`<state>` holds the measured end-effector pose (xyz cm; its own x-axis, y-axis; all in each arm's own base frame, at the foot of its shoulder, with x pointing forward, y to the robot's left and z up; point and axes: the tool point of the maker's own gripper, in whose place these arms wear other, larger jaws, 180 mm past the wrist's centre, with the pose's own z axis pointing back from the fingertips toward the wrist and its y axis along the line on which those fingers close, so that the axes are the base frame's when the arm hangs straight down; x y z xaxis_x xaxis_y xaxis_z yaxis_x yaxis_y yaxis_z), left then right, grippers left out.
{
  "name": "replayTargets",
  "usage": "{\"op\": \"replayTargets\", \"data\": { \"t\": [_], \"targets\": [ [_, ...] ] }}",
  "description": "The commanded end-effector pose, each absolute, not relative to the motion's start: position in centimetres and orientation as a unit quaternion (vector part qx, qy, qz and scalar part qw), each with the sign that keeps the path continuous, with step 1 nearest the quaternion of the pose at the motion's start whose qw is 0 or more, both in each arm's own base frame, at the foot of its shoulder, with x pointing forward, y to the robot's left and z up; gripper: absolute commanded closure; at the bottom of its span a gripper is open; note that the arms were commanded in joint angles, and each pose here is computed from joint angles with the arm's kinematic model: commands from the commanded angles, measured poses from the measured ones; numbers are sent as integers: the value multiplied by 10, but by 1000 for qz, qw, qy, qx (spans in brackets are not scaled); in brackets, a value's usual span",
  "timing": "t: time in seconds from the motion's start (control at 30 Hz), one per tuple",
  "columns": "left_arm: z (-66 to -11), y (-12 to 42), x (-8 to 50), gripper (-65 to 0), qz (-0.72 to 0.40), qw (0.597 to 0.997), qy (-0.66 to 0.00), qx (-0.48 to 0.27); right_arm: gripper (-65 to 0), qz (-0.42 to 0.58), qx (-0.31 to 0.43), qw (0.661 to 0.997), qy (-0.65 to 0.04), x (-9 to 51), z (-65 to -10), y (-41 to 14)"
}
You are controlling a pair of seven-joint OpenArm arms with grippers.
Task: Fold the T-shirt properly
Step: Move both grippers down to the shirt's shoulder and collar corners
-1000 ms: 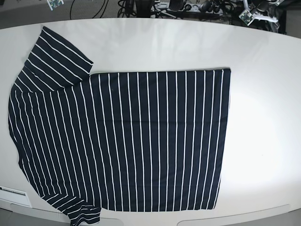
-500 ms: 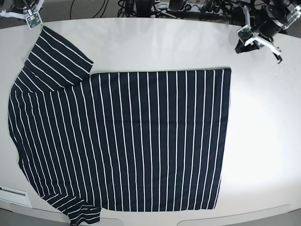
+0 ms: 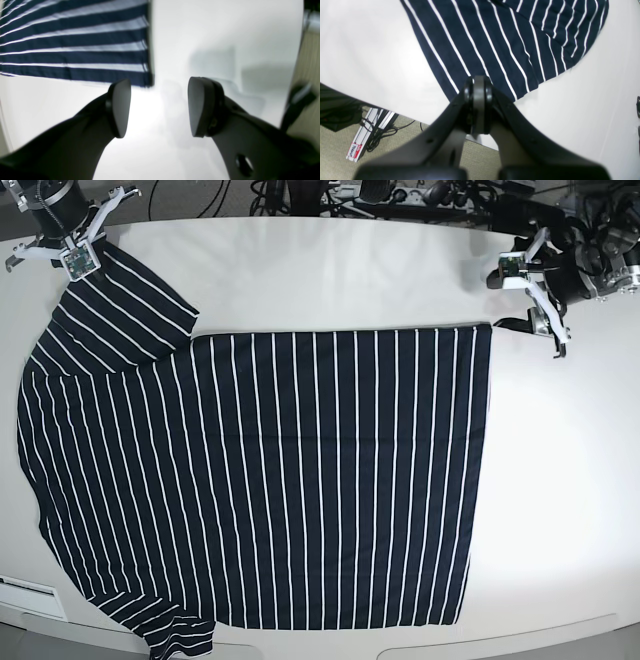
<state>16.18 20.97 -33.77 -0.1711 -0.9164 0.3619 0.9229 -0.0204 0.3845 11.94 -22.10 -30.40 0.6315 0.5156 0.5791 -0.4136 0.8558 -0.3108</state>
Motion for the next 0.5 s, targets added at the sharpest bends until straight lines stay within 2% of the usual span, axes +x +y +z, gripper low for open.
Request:
{"op": "replayTargets", "data": {
  "t": [0.0, 0.17, 0.3, 0.47],
  "targets": [
    [-333, 214, 168, -369, -731, 626, -271, 4, 0, 267, -74, 894, -353, 122, -298, -219],
    [-346, 239, 168, -369, -771, 598, -219, 21, 0, 266, -74, 894, -353, 122, -298, -219],
    [-352, 239, 169, -369, -773, 594, -222, 5, 0, 248, -45, 899, -358, 121, -298, -211],
    [-362, 241, 174, -369, -790, 571, -222, 15, 0, 250, -28, 900, -356, 119, -299, -205]
  ]
}}
